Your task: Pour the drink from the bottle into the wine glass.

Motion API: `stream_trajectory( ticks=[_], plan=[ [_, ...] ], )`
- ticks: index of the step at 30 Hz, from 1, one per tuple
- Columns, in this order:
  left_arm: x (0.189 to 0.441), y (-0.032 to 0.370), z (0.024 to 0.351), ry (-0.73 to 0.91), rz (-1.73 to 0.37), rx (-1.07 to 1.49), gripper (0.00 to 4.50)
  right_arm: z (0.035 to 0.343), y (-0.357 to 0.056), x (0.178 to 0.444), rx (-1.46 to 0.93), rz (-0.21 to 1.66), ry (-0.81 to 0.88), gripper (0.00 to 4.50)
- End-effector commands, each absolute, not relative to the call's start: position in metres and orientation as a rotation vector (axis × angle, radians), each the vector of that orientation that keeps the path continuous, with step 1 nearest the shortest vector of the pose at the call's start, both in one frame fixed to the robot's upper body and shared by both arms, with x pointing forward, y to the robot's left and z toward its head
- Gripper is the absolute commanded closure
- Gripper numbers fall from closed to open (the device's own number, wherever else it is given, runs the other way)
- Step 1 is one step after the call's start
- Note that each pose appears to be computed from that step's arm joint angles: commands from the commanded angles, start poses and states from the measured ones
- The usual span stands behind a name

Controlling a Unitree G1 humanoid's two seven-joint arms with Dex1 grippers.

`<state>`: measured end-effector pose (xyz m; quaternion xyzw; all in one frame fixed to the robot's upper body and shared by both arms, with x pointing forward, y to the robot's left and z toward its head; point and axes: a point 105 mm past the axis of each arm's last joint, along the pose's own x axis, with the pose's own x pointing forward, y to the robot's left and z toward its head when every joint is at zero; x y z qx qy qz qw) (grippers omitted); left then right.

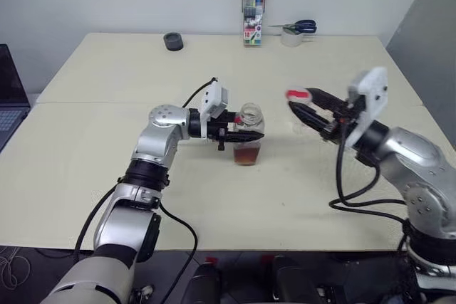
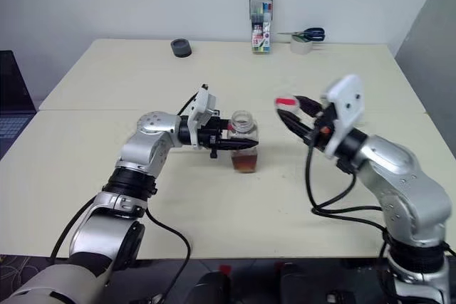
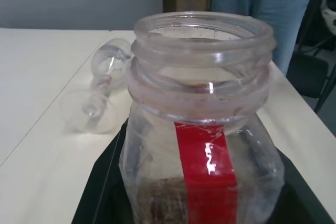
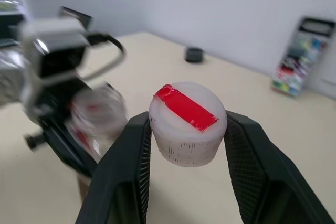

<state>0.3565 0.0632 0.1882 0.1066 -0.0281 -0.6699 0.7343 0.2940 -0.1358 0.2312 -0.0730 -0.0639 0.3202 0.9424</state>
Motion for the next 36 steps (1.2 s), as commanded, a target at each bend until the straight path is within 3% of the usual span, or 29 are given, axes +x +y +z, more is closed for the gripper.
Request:
stream_trajectory(
  ticks=[1,5,8,13,16,19,22,25,29,36],
  plan=[
    [0.36,0.075,0.208,-0.139,-1.401,0.234,2.76,0.201,-0.177,0.288,-0.11,0.447,-0.058,2.81],
    [0.371,0.096,0.218,-0.152,-1.281,0.214,2.76,0.114,-0.232,0.284,-0.165,0.122,0.197,2.81],
    [0.378,0.112,0.225,-0.159,-1.194,0.211,2.76,0.077,-0.231,0.276,-0.132,0.115,0.292,1.79],
    [0.385,0.13,0.233,-0.175,-1.09,0.214,2.76,0.064,-0.237,0.274,-0.097,0.102,0.348,0.06],
    [0.391,0.143,0.237,-0.186,-1.001,0.217,2.76,0.061,-0.243,0.269,-0.071,0.121,0.398,0.0],
    [0.398,0.158,0.239,-0.184,-0.901,0.23,2.76,0.072,-0.258,0.269,-0.153,0.124,0.389,0.0],
    [0.404,0.174,0.238,-0.177,-0.8,0.244,2.76,0.102,-0.252,0.277,-0.233,0.226,0.298,0.0],
    [0.407,0.195,0.237,-0.167,-0.688,0.246,2.76,0.142,-0.2,0.279,-0.269,0.541,0.187,0.0],
    [0.407,0.218,0.235,-0.158,-0.565,0.239,2.76,0.169,-0.136,0.282,-0.267,0.814,0.095,0.0],
    [0.407,0.268,0.229,-0.155,-0.283,0.169,2.76,0.19,-0.057,0.307,-0.289,0.984,-0.016,0.0]
  ],
)
